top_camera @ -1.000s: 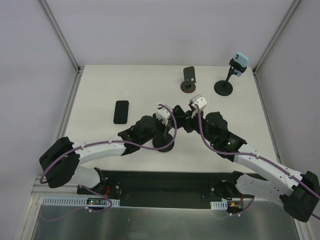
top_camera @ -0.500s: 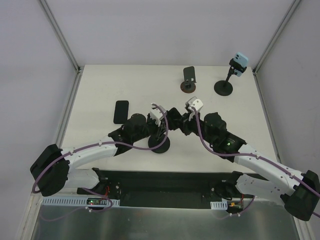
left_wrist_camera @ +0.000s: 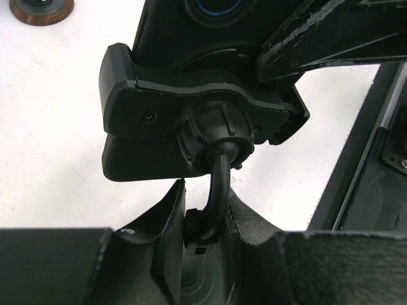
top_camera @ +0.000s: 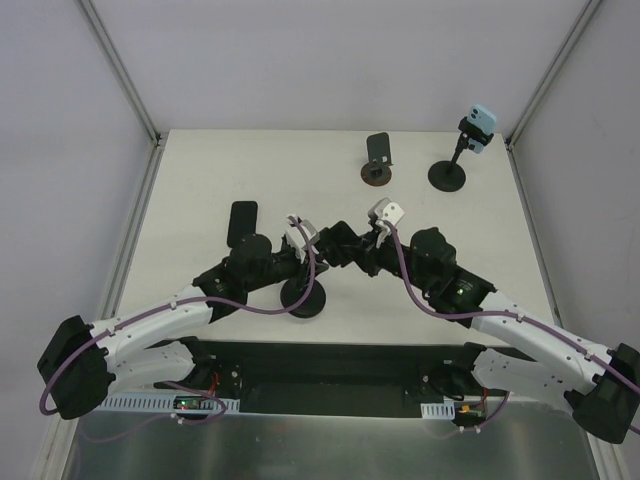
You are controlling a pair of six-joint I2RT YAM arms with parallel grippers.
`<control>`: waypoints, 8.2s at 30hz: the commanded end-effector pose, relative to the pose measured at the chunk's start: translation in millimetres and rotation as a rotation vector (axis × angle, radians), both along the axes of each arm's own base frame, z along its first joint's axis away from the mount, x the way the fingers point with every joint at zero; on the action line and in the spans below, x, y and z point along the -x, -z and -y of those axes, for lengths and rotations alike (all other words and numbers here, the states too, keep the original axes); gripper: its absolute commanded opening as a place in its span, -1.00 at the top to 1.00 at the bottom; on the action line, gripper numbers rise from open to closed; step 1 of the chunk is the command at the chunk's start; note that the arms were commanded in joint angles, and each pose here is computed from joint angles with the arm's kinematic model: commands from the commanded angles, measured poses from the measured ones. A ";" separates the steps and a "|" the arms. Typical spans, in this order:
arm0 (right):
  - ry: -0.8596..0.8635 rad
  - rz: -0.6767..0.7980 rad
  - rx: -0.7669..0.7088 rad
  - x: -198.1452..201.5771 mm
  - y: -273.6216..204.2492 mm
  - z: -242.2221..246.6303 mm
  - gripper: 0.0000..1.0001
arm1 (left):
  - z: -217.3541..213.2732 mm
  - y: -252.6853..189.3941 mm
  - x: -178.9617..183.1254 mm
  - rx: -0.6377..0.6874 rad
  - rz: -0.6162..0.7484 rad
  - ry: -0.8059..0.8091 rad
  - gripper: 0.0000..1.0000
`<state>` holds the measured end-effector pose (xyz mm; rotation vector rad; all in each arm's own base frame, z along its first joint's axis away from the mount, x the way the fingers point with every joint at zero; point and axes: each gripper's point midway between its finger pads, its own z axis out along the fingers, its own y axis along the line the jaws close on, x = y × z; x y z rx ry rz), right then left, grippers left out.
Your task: Remove the phone from the phone stand
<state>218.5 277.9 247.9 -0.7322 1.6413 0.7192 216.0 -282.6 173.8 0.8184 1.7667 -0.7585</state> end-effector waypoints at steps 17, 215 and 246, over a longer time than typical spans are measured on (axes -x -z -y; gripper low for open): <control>0.128 0.242 0.091 -23.4 -36.2 29.2 0.98 | -40.5 29.2 -14.8 -0.018 -0.170 -0.060 1.00; 0.509 0.070 -0.031 -32.9 -62.1 44.6 -0.03 | 59.8 22.5 -53.3 0.079 -0.080 -0.338 0.72; 0.014 0.129 0.072 34.3 -25.6 37.0 -0.99 | 34.7 48.5 -17.8 -0.026 -0.173 0.475 0.63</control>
